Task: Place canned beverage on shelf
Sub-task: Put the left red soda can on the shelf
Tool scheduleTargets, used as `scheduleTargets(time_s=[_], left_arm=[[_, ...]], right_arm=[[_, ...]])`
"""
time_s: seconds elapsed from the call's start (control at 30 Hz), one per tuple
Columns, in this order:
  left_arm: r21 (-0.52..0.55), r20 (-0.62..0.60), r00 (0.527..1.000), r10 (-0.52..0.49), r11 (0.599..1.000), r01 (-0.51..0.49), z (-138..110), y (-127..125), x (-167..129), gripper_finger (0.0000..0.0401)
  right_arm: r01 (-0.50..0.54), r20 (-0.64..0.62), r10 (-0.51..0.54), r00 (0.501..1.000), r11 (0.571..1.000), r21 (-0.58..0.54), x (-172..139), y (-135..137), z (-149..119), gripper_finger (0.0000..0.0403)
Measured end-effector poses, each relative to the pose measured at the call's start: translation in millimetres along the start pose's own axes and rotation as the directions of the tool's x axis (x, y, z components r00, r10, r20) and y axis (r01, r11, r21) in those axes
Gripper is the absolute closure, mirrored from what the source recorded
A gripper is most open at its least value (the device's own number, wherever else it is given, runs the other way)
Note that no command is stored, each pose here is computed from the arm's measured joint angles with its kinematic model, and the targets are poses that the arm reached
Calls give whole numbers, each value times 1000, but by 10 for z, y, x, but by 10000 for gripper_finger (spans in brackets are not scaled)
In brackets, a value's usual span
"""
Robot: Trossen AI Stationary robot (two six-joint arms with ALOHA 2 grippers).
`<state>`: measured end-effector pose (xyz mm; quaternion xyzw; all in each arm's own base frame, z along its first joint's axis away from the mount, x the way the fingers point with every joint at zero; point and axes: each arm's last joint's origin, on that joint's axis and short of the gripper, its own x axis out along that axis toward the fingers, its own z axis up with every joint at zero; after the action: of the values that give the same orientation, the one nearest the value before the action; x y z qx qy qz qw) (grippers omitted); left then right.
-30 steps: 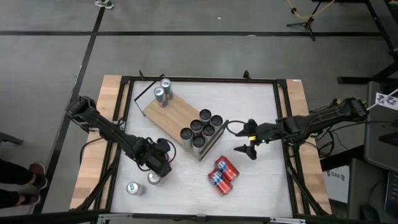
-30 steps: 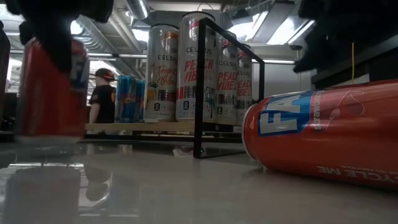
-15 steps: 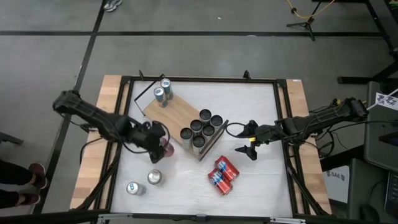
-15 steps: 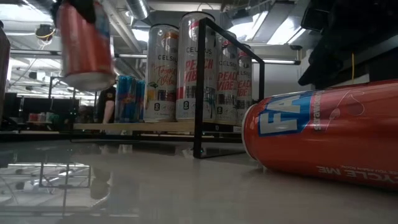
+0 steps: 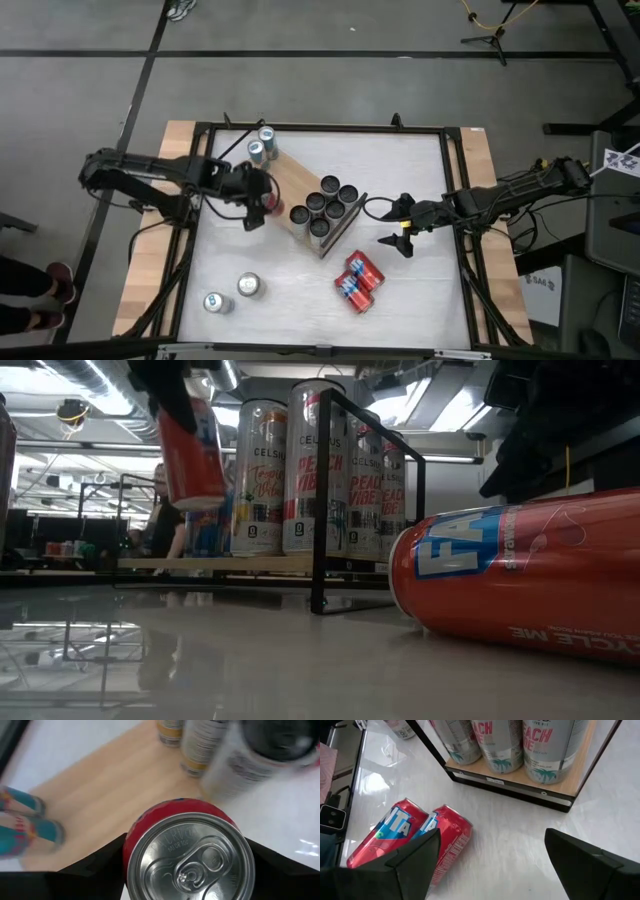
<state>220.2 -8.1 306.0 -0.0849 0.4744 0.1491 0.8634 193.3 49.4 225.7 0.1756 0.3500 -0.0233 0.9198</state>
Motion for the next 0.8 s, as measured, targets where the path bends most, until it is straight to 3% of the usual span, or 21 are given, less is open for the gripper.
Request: scheduleTargets(time_s=[0.43, 0.8], left_arm=[[55, -20, 1000, 22, 998, -21, 114, 344, 94, 121], [129, -72, 997, -7, 992, 16, 189, 413, 295, 121]], right_arm=[[0, 0, 0, 1000, 1000, 0, 0, 0, 0, 49], [1, -1, -1, 1000, 1000, -1, 1, -2, -3, 49]])
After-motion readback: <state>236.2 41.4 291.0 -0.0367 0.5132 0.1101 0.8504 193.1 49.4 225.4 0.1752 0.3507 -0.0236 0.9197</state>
